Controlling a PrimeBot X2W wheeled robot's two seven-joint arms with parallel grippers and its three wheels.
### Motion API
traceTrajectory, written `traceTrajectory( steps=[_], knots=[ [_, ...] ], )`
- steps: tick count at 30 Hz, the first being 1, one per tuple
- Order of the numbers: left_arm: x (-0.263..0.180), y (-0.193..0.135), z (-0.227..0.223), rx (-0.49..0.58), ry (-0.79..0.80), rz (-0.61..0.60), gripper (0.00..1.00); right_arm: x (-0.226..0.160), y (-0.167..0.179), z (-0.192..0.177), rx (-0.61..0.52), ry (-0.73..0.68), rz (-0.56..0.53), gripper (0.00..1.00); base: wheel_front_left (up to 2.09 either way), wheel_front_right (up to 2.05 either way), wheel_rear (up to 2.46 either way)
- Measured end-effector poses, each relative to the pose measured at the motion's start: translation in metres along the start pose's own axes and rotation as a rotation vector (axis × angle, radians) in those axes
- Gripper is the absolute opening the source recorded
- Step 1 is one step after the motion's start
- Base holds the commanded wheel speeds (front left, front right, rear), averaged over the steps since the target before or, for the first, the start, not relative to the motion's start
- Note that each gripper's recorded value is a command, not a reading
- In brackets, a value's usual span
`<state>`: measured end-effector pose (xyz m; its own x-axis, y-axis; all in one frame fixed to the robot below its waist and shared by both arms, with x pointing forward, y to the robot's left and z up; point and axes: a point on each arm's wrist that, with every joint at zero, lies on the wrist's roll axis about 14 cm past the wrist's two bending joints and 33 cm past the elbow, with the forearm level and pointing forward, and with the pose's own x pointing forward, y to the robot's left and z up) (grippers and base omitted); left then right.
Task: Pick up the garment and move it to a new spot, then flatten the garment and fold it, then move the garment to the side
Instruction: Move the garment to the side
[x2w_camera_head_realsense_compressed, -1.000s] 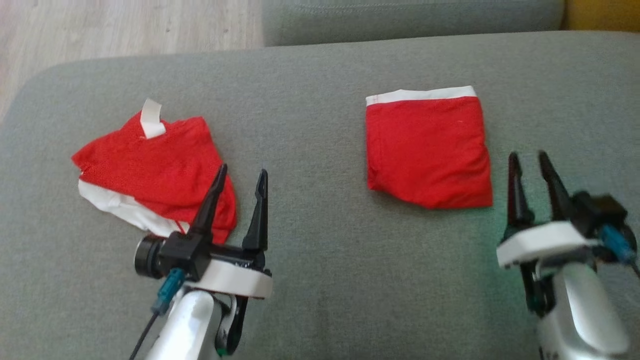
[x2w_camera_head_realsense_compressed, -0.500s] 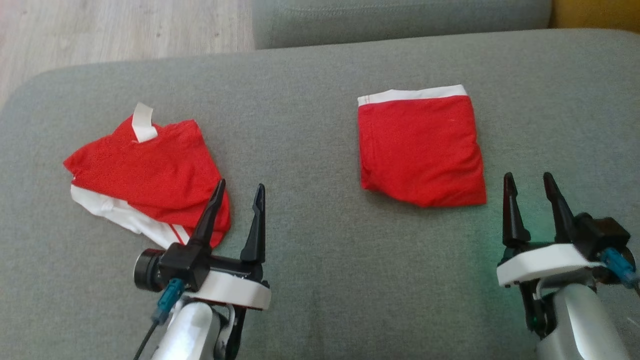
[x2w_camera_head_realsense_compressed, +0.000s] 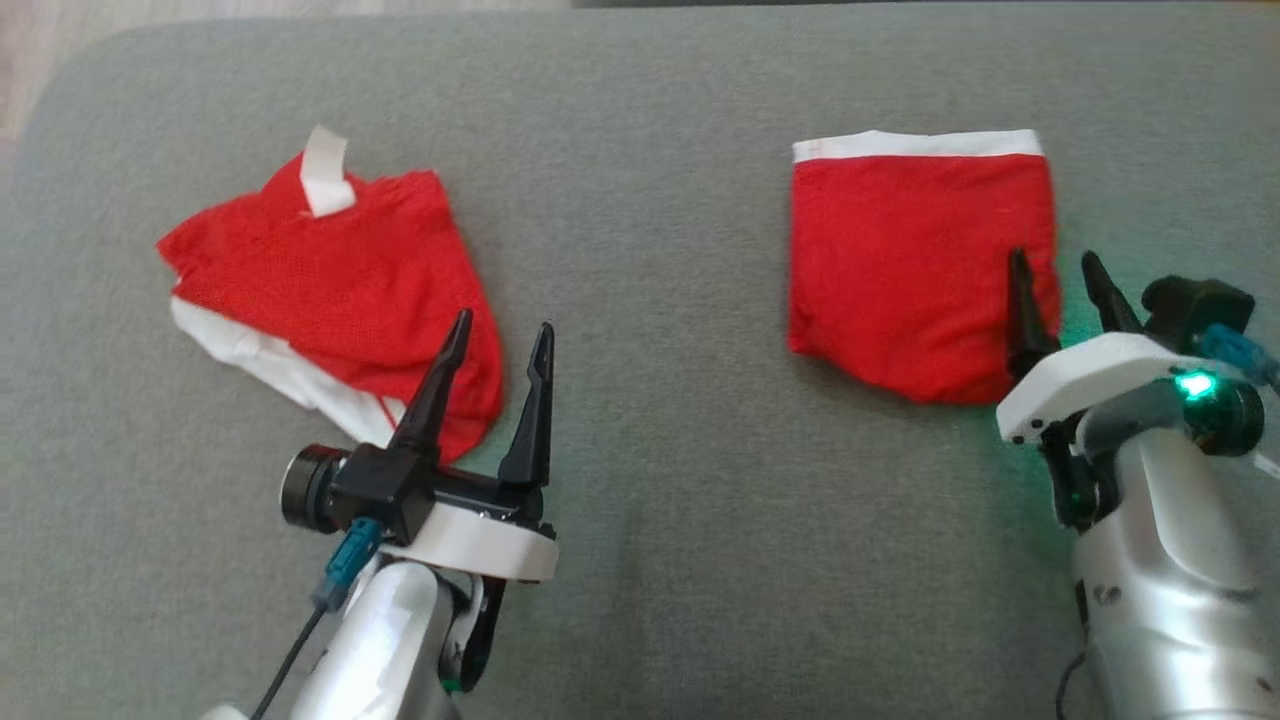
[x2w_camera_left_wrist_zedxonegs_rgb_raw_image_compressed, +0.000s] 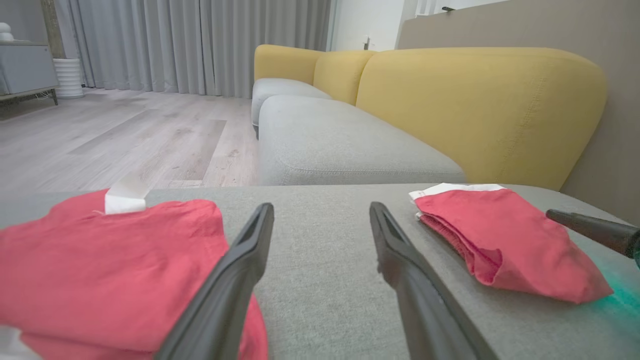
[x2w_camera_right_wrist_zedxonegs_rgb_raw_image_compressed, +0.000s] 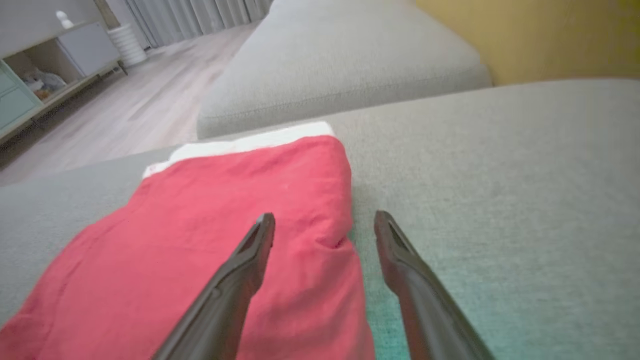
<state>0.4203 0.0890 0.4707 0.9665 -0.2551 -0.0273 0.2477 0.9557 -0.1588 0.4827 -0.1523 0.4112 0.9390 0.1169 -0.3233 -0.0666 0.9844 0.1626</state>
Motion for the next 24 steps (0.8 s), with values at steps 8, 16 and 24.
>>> traceTrajectory(
  steps=[8,16,24],
  knots=[
    [-0.007,0.013,-0.007,0.005,0.023,0.039,1.0,0.022,0.011,-0.039,0.001,0.178,0.013,1.0,0.0,0.0,0.0],
    [-0.006,0.01,-0.002,0.008,0.01,0.032,1.0,0.022,0.018,-0.036,-0.133,0.179,0.051,0.0,0.0,0.0,0.0],
    [-0.004,0.0,0.011,0.01,-0.028,0.009,1.0,0.008,-0.013,-0.01,-0.323,0.124,0.037,0.0,0.0,0.0,0.0]
  ],
)
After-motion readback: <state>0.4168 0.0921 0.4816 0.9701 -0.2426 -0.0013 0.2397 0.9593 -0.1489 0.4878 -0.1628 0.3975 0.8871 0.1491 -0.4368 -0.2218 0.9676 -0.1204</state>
